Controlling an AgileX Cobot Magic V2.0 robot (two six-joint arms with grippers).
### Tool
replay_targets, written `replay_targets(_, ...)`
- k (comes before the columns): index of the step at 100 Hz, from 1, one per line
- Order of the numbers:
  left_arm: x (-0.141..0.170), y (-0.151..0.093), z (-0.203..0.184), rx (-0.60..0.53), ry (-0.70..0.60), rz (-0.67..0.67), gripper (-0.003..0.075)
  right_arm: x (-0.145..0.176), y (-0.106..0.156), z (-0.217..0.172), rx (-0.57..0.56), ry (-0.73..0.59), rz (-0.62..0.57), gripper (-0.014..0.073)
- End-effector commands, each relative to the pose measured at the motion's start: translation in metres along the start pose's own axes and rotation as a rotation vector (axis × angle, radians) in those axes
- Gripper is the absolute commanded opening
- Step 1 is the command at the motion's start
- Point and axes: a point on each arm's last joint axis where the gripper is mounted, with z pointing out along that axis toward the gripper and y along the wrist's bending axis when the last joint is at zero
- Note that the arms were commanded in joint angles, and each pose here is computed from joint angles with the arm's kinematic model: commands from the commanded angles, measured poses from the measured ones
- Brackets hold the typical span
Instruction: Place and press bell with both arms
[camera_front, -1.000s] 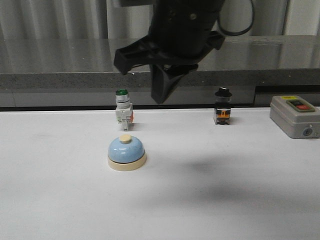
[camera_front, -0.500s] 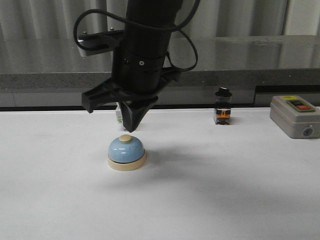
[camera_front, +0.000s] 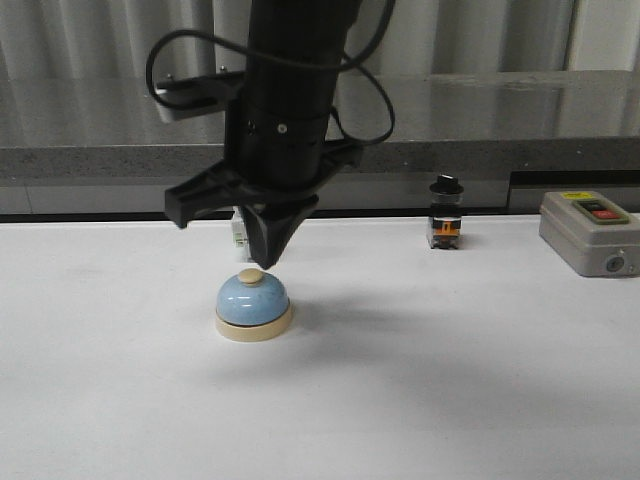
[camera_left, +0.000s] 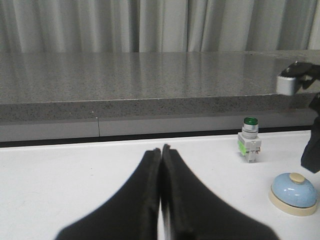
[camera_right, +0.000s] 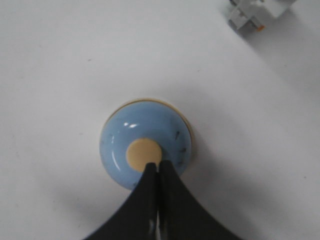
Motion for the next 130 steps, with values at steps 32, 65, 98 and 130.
replay_targets(32, -0.003, 0.0, -0.002, -0.001, -0.1, -0.017, -0.0019, 0.027, -0.037, -0.1, 0.037, -0.16, 0.093, -0.0068)
replay_targets(65, -0.003, 0.0, -0.002, -0.001, -0.1, -0.017, -0.0019, 0.105, -0.092, -0.125, 0.124, -0.187, 0.308, -0.0068)
replay_targets(98, -0.003, 0.0, -0.002, -0.001, -0.1, -0.017, -0.0019, 0.19, -0.127, -0.153, 0.24, -0.223, 0.543, -0.0068)
replay_targets(130, -0.003, 0.0, -0.002, -0.001, -0.1, -0.017, -0.0019, 0.263, -0.116, -0.18, 0.338, -0.308, 0.663, -0.0068)
